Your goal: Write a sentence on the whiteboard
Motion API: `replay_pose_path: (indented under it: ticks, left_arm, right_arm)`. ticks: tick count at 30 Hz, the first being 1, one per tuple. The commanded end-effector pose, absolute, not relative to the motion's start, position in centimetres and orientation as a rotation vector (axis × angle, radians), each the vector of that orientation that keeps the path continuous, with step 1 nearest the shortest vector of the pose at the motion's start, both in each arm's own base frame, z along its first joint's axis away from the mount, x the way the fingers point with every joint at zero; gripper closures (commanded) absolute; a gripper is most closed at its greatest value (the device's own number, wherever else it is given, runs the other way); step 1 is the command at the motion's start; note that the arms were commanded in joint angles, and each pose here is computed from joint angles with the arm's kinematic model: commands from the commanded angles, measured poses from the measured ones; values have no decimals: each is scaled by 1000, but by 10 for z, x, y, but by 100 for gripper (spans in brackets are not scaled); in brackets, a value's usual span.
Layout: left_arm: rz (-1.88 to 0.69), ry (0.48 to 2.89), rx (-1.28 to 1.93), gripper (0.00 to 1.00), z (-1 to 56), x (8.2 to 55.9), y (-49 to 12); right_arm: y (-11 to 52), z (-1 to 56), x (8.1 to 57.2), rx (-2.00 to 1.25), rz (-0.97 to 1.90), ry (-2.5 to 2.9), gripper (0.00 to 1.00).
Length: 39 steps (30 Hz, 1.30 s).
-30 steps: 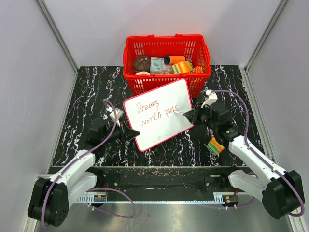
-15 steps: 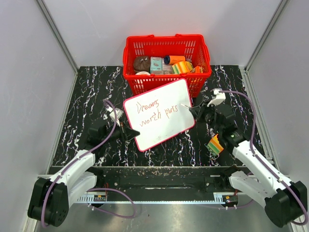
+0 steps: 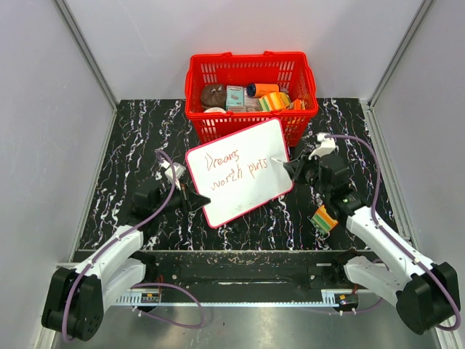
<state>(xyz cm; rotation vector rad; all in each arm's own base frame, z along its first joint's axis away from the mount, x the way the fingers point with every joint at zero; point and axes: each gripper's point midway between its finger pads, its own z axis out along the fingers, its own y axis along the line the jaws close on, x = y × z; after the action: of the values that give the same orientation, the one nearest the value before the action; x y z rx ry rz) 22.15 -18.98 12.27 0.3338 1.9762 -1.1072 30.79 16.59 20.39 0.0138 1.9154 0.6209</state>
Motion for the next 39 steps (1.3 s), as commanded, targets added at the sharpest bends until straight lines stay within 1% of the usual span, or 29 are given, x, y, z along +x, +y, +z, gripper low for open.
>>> replay_pose_path:
  ticks: [1, 18, 39]
  left_arm:
    - [-918, 1952, 320, 100, 114, 243, -171]
    - [-918, 1949, 321, 100, 114, 243, -171]
    - [-919, 1950, 323, 100, 114, 243, -171]
  right_arm:
    - [171, 234, 321, 14, 638, 1827, 100]
    - [179, 216, 315, -18, 668, 1899, 100]
    - [169, 187, 299, -13, 627, 1985, 100]
